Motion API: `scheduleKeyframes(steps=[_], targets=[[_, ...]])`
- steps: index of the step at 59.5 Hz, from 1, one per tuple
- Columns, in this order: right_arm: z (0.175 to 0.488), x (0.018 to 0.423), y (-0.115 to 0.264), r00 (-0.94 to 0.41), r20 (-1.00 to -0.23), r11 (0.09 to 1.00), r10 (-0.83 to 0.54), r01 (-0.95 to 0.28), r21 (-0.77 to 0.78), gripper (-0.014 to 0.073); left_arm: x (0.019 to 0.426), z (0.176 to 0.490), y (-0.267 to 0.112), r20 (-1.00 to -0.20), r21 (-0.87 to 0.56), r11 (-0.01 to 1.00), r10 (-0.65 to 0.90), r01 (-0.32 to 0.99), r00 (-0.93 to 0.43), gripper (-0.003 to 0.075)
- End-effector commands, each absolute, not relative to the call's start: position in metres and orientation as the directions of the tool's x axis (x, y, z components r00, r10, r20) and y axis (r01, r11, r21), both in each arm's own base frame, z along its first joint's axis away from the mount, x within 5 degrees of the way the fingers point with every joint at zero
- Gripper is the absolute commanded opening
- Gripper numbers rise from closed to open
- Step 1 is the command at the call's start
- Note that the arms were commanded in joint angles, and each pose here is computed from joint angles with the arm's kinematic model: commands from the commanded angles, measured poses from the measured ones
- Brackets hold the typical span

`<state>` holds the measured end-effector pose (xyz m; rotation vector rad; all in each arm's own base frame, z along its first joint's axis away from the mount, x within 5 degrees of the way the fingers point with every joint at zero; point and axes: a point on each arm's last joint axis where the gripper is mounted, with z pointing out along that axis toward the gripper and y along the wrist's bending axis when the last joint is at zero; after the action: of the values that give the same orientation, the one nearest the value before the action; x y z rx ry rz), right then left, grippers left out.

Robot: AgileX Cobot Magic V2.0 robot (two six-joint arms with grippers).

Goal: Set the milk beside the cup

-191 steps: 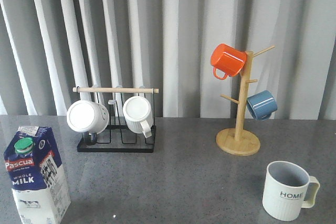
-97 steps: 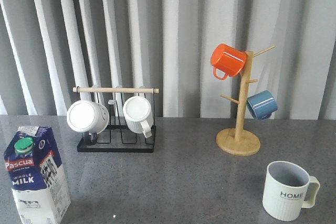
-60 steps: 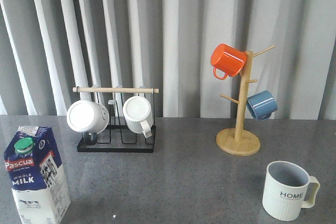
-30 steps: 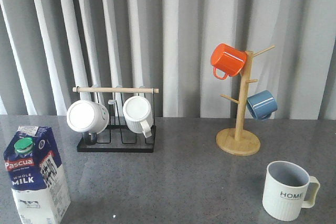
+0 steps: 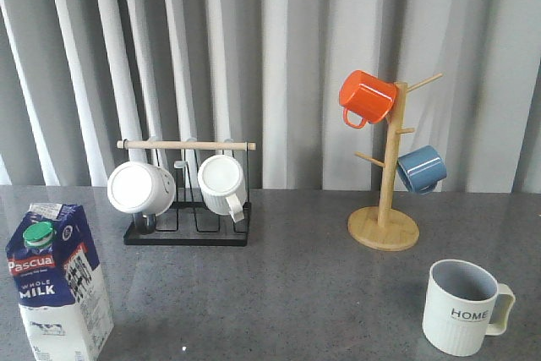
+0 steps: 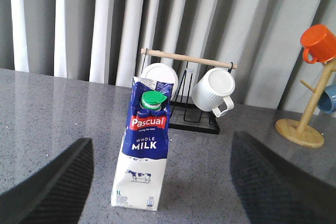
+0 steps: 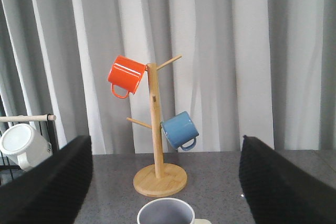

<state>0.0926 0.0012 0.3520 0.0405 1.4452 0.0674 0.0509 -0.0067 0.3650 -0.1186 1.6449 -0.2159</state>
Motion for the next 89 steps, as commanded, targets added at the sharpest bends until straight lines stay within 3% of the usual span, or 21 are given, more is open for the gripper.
scheduleKeyframes(steps=[1, 7, 18, 27, 31, 38, 51, 76, 89], targets=[[0.369, 0.090, -0.001, 0.220, -0.971, 0.996, 0.093, -0.013, 0.092, 0.0549, 0.059, 0.385, -0.006, -0.983, -0.182, 0.981, -0.181, 0.063, -0.021, 0.0573], [0.370, 0.090, -0.001, 0.230, -0.959, 0.986, 0.166, -0.027, 0.164, 0.0549, 0.067, 0.385, -0.006, -0.986, -0.167, 0.984, -0.165, 0.059, -0.035, 0.0574], [0.405, 0.103, 0.001, 0.175, -0.984, 0.999, -0.036, -0.008, -0.038, 0.0542, 0.067, 0.386, -0.006, -0.986, -0.167, 0.984, -0.166, 0.059, -0.026, 0.0573], [0.426, 0.143, 0.001, 0.033, -0.983, 0.984, -0.180, -0.008, -0.180, 0.0537, 0.067, 0.386, -0.006, -0.986, -0.167, 0.984, -0.165, 0.059, -0.024, 0.0573], [0.412, 0.165, -0.002, -0.093, -0.965, 0.969, -0.245, -0.012, -0.245, 0.0519, 0.067, 0.386, -0.006, -0.986, -0.165, 0.985, -0.164, 0.058, -0.027, 0.0573], [0.372, 0.197, -0.016, -0.313, -0.925, 0.971, -0.215, 0.036, -0.238, 0.0484, 0.067, 0.386, -0.006, -0.986, -0.166, 0.984, -0.165, 0.059, -0.028, 0.0573], [0.325, 0.228, -0.025, -0.472, -0.869, 0.980, -0.148, 0.048, -0.193, 0.0482, 0.067, 0.385, -0.006, -0.987, -0.158, 0.986, -0.156, 0.055, -0.041, 0.0573], [0.275, 0.270, -0.026, -0.540, -0.828, 0.983, -0.152, 0.004, -0.182, 0.0478, 0.067, 0.383, -0.006, -0.986, -0.158, 0.986, -0.155, 0.055, -0.057, 0.0573], [0.259, 0.280, -0.055, -0.563, -0.823, 0.982, -0.074, 0.102, -0.158, 0.0472, 0.067, 0.383, -0.006, -0.986, -0.158, 0.986, -0.155, 0.055, -0.058, 0.0573]])
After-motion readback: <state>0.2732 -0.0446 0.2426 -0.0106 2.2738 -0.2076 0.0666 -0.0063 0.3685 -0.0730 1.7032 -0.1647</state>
